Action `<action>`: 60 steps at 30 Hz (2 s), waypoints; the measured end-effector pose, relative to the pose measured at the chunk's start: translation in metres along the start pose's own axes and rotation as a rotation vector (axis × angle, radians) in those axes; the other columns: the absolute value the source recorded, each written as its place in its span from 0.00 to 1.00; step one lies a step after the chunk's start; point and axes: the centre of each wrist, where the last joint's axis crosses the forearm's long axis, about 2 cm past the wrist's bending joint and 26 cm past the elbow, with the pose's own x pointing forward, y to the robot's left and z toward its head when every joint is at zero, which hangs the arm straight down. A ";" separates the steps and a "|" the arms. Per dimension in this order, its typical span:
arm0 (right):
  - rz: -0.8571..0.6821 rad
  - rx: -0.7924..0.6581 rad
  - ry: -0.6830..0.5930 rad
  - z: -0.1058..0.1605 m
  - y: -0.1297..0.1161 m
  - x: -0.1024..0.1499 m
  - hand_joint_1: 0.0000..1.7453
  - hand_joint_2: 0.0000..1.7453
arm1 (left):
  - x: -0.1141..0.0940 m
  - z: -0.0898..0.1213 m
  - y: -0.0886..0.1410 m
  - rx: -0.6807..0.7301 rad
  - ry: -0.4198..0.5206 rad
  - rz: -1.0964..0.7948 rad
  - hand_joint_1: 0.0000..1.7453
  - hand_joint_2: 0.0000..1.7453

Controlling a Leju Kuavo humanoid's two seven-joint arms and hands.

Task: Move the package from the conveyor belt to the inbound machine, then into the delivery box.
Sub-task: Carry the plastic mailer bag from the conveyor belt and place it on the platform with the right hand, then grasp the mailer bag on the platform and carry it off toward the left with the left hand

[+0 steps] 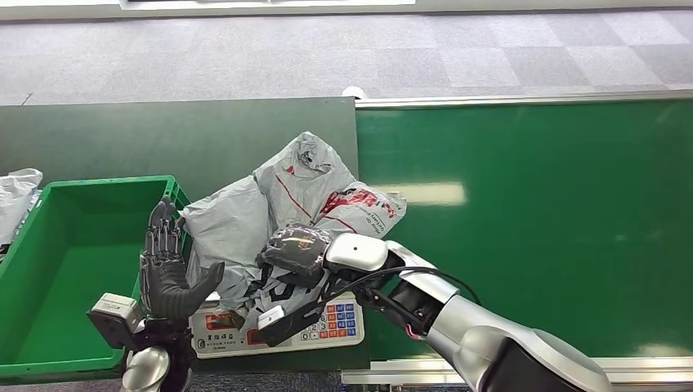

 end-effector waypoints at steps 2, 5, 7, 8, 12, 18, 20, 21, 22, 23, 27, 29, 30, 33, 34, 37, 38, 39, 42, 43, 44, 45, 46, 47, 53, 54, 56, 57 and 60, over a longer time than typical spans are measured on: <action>0.006 0.000 0.003 0.000 0.000 0.000 1.00 1.00 | 0.000 0.000 0.000 0.000 0.000 0.000 0.00 1.00; 0.025 -0.023 0.020 0.000 0.000 0.000 1.00 1.00 | 0.000 -0.001 0.000 0.000 -0.001 0.000 0.00 1.00; 0.037 -0.044 0.033 0.000 0.000 -0.001 0.98 1.00 | 0.000 -0.002 0.000 0.000 -0.003 0.000 0.00 1.00; 0.042 -0.056 0.038 0.001 0.000 -0.001 0.90 1.00 | 0.000 -0.002 0.000 -0.001 -0.004 0.000 0.00 1.00; 0.054 -0.114 0.040 0.003 0.002 -0.003 0.00 1.00 | 0.000 -0.006 0.000 0.008 -0.014 0.002 0.00 1.00; -0.078 -0.278 -0.042 0.004 0.005 0.005 0.00 1.00 | 0.001 -0.011 -0.001 0.054 -0.053 0.029 0.00 1.00; -0.196 -0.330 -0.077 0.005 0.005 0.008 0.00 1.00 | 0.001 -0.012 -0.001 0.081 -0.069 0.040 0.00 1.00; -0.245 -0.355 -0.089 0.007 0.005 0.008 0.00 1.00 | 0.002 -0.012 -0.001 0.093 -0.076 0.042 0.00 1.00; -0.279 -0.377 -0.097 0.009 0.004 0.008 0.00 1.00 | 0.002 -0.013 0.000 0.102 -0.081 0.043 0.00 1.00; -0.300 -0.396 -0.100 0.011 0.003 0.007 0.00 1.00 | 0.003 -0.013 0.000 0.107 -0.085 0.043 0.00 1.00; -0.328 -0.440 -0.103 0.017 0.001 0.006 0.00 1.00 | 0.004 -0.014 0.001 0.119 -0.092 0.047 0.00 1.00; -0.348 -0.454 -0.106 0.019 0.002 0.005 0.00 1.00 | 0.004 -0.014 0.001 0.129 -0.096 0.044 0.00 1.00; -0.368 -0.463 -0.111 0.020 0.002 0.005 0.00 1.00 | 0.004 -0.014 0.002 0.140 -0.100 0.039 0.00 1.00; -0.474 -0.499 -0.142 0.025 0.005 0.005 0.00 1.00 | 0.011 -0.018 0.005 0.206 -0.129 0.006 0.00 1.00; -0.518 -0.513 -0.157 0.028 0.007 0.004 0.00 1.00 | 0.014 -0.020 0.007 0.230 -0.144 -0.005 0.00 1.00; -0.658 -0.548 -0.212 0.039 0.013 0.002 0.00 1.00 | 0.024 -0.022 0.012 0.278 -0.183 -0.022 0.00 1.00; -0.708 -0.560 -0.236 0.042 0.015 0.001 0.00 1.00 | 0.027 -0.022 0.013 0.287 -0.192 -0.024 0.00 1.00; -0.756 -0.574 -0.259 0.046 0.017 0.001 0.00 1.00 | 0.029 -0.021 0.014 0.295 -0.200 -0.026 0.00 1.00; -0.864 -0.620 -0.314 0.055 0.021 0.002 0.00 1.00 | 0.036 -0.019 0.017 0.319 -0.219 -0.030 0.00 1.00; -0.887 -0.640 -0.326 0.058 0.021 0.002 0.00 1.00 | 0.038 -0.018 0.019 0.328 -0.225 -0.032 0.00 1.00; -0.903 -0.664 -0.331 0.063 0.021 0.002 0.00 1.00 | 0.040 -0.017 0.020 0.336 -0.231 -0.034 0.00 1.00; -0.911 -0.694 -0.325 0.068 0.021 0.002 0.00 1.00 | 0.042 -0.015 0.021 0.343 -0.235 -0.037 0.00 1.00; -0.916 -0.725 -0.310 0.073 0.021 0.001 0.00 1.00 | 0.044 -0.013 0.022 0.349 -0.238 -0.039 0.00 1.00; -0.920 -0.758 -0.289 0.080 0.021 0.000 0.00 1.00 | 0.046 -0.011 0.023 0.354 -0.239 -0.041 0.00 1.00; -1.002 -0.991 -0.176 0.133 0.039 -0.008 0.00 1.00 | 0.053 0.002 0.026 0.366 -0.236 -0.052 0.00 1.00; -1.004 -1.033 -0.142 0.142 0.045 -0.008 0.00 1.00 | 0.053 0.004 0.026 0.363 -0.234 -0.055 0.00 1.00; -0.970 -1.112 -0.027 0.161 0.058 -0.006 0.00 1.00 | 0.053 0.008 0.025 0.351 -0.226 -0.055 0.00 1.00; -0.938 -1.148 0.052 0.171 0.066 -0.005 0.00 1.00 | 0.053 0.010 0.024 0.339 -0.219 -0.049 0.00 1.00; -0.858 -1.220 0.266 0.196 0.090 0.002 0.00 1.00 | 0.050 0.016 0.020 0.298 -0.198 -0.035 0.00 1.00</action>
